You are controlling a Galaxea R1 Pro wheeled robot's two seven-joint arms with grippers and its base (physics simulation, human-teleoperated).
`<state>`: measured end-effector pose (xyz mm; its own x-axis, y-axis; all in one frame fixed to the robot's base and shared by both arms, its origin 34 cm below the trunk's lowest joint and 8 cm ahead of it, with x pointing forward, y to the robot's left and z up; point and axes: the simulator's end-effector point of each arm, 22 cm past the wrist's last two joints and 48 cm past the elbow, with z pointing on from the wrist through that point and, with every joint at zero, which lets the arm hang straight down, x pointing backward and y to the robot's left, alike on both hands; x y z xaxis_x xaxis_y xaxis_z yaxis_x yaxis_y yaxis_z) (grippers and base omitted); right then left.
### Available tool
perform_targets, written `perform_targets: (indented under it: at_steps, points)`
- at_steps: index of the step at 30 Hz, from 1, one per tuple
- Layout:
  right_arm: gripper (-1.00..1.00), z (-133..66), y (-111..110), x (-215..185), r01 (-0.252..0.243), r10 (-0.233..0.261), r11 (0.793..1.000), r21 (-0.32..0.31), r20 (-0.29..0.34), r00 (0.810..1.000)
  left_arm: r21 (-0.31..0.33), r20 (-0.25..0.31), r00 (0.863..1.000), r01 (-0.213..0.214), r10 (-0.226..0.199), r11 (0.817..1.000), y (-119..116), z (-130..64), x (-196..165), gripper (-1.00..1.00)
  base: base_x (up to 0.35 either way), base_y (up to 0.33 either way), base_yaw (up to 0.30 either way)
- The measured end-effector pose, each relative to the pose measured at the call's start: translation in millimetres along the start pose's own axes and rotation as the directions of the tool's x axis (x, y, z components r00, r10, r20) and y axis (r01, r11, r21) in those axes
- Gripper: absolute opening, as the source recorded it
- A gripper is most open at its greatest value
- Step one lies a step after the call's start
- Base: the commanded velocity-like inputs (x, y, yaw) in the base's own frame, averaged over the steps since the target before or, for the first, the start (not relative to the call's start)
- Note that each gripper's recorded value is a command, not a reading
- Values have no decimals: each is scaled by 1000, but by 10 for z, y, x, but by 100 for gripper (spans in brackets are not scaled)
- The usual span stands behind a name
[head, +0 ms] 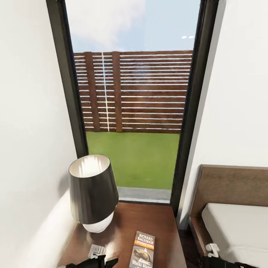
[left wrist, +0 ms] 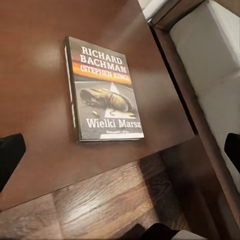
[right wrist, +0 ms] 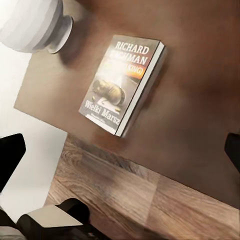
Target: In the bedroom, move the book from the bed onto either nightstand, and place the two sandals side by side next to the bed.
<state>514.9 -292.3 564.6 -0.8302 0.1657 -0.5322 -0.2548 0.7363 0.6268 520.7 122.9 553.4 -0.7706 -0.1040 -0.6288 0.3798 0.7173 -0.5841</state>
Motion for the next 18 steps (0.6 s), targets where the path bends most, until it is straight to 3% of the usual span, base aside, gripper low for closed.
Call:
perform_targets:
  at_steps: [3, 10, 14, 18]
  points:
    - [100, -16, -40, 168, -39, 39, 999, 30, -25, 999, -16, -4, 1000, 7, -7, 1000, 33, -47, 112, 100, 0, 0, 0]
    - [100, -81, -126, 431, -77, 83, 991, 108, -53, 995, -36, -23, 999, 27, -28, 999, 31, -145, 259, 100, 0, 0, 0]
    - [100, -144, -95, 796, -147, 161, 980, 135, -100, 982, -56, -47, 998, 50, -53, 997, 47, -233, 460, 100, 0, 0, 0]
    - [100, -244, -46, 1077, -182, 202, 972, 149, -136, 970, -74, -63, 996, 60, -65, 995, 34, -313, 635, 100, 0, 0, 0]
